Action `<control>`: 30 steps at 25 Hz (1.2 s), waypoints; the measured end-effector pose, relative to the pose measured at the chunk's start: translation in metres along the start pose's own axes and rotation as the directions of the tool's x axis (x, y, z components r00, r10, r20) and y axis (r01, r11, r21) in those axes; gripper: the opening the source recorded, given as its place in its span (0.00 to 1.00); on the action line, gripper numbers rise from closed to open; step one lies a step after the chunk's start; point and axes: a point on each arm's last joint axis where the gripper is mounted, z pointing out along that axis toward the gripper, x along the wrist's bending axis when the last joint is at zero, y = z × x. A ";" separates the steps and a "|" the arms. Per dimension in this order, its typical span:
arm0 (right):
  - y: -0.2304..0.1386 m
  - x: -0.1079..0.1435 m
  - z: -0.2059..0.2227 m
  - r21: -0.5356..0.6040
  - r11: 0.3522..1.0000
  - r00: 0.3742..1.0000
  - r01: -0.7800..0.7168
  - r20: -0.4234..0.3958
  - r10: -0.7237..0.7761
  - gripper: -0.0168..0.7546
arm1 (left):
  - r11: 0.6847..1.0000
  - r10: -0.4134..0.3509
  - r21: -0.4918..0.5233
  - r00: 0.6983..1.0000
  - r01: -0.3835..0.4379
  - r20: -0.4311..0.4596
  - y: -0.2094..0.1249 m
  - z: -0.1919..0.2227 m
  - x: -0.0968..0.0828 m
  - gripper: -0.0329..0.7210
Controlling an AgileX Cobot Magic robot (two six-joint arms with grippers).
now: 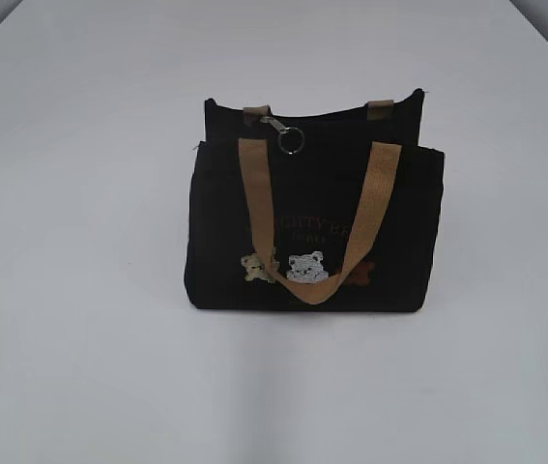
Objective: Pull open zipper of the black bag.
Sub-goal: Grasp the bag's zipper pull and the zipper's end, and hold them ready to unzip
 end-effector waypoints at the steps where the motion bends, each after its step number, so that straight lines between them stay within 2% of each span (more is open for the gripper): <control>1: 0.000 0.000 0.000 0.000 1.000 1.000 0.000 0.000 0.000 0.46 | 1.000 0.000 0.000 1.000 0.000 0.000 0.000 0.000 0.000 0.35; 22: 0.000 0.000 0.000 0.000 1.000 1.000 0.000 0.000 0.000 0.46 | 1.000 0.000 0.000 1.000 0.000 0.000 0.000 0.000 0.000 0.36; 25: 0.000 0.000 0.000 0.000 1.000 1.000 0.000 0.000 0.000 0.46 | 1.000 -0.016 -0.020 0.999 0.017 0.040 0.006 0.001 -0.003 0.36; 27: 0.000 0.000 0.000 0.000 1.000 1.000 0.000 0.000 0.000 0.46 | 0.990 -0.012 -0.138 0.990 0.032 0.142 0.025 0.005 -0.012 0.37; 29: 0.000 0.000 0.000 0.000 1.000 1.000 0.000 0.000 0.000 0.46 | 0.960 0.064 -0.279 0.964 0.011 0.260 0.047 0.016 -0.024 0.38; 30: 0.000 0.000 0.000 0.000 1.000 1.000 0.000 0.000 0.000 0.46 | 0.948 0.069 -0.317 0.948 0.035 0.312 0.058 0.026 -0.028 0.38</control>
